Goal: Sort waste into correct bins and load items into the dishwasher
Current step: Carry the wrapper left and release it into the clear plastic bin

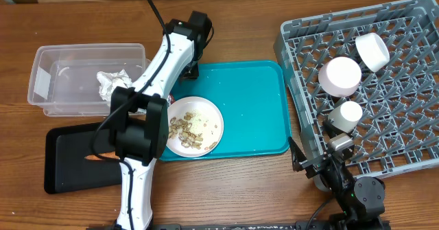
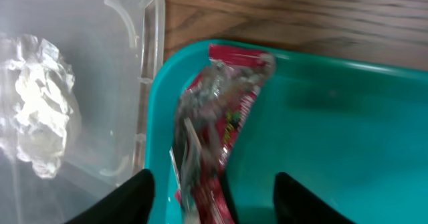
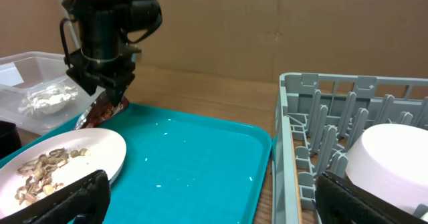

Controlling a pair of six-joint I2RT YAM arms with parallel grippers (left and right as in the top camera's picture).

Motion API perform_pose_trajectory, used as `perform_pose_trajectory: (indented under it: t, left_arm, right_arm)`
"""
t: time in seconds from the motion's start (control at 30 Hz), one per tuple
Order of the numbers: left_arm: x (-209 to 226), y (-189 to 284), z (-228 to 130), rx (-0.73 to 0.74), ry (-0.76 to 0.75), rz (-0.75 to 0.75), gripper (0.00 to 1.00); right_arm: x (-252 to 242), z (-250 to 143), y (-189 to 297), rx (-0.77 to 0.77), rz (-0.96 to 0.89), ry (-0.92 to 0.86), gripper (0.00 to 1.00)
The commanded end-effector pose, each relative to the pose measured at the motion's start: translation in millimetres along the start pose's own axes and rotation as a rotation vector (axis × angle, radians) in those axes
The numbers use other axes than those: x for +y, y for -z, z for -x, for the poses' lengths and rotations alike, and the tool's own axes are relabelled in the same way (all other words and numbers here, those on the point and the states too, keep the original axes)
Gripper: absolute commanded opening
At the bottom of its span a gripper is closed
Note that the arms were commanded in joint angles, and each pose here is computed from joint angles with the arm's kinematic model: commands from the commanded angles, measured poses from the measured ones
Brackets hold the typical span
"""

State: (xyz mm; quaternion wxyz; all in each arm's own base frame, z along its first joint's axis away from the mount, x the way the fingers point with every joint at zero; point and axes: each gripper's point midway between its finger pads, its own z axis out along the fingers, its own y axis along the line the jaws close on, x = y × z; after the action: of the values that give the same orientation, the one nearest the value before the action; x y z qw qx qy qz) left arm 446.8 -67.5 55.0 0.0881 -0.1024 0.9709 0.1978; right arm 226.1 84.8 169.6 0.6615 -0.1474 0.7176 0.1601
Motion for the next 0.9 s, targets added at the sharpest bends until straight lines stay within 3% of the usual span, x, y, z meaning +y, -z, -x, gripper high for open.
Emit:
perform_pose_trajectory:
  t: [0.0, 0.07, 0.1, 0.3, 0.47, 0.6, 0.73, 0.77, 0.8, 0.87]
  left_arm:
    - [6.7, -7.5, 4.8, -0.01, 0.04, 0.037, 0.38]
    - [6.3, -6.5, 5.4, -0.012, 0.042, 0.033, 0.1]
    - [6.9, -2.6, 6.7, -0.017, 0.044, 0.028, 0.04]
    - [18.8, 64.3, 23.5, -0.072, 0.116, -0.107, 0.04]
    - [70.4, 125.0, 27.5, -0.147, 0.215, -0.154, 0.04]
    - [110.5, 131.1, 20.8, -0.12, 0.301, -0.137, 0.04]
    - [145.8, 103.6, 12.4, -0.026, 0.38, -0.076, 0.04]
    - [156.0, 90.4, 12.2, 0.001, 0.405, -0.059, 0.09]
    - [160.4, 85.5, 12.6, 0.013, 0.418, -0.057, 0.34]
    - [162.8, 80.7, 13.5, 0.036, 0.431, -0.099, 0.73]
  right_arm:
    - [-0.8, 1.7, 0.5, -0.013, -0.004, -0.001, 1.0]
    - [-0.8, 1.7, 0.5, -0.013, -0.004, -0.001, 1.0]
    - [-0.8, 1.7, 0.5, -0.013, -0.004, -0.001, 1.0]
    - [-0.8, 1.7, 0.5, -0.013, -0.004, -0.001, 1.0]
    - [-0.8, 1.7, 0.5, -0.013, -0.004, -0.001, 1.0]
    - [-0.8, 1.7, 0.5, -0.013, -0.004, -0.001, 1.0]
    - [-0.8, 1.7, 0.5, -0.013, -0.004, -0.001, 1.0]
    - [-0.8, 1.7, 0.5, -0.013, -0.004, -0.001, 1.0]
    - [-0.8, 1.7, 0.5, -0.013, -0.004, -0.001, 1.0]
    - [-0.8, 1.7, 0.5, -0.013, -0.004, -0.001, 1.0]
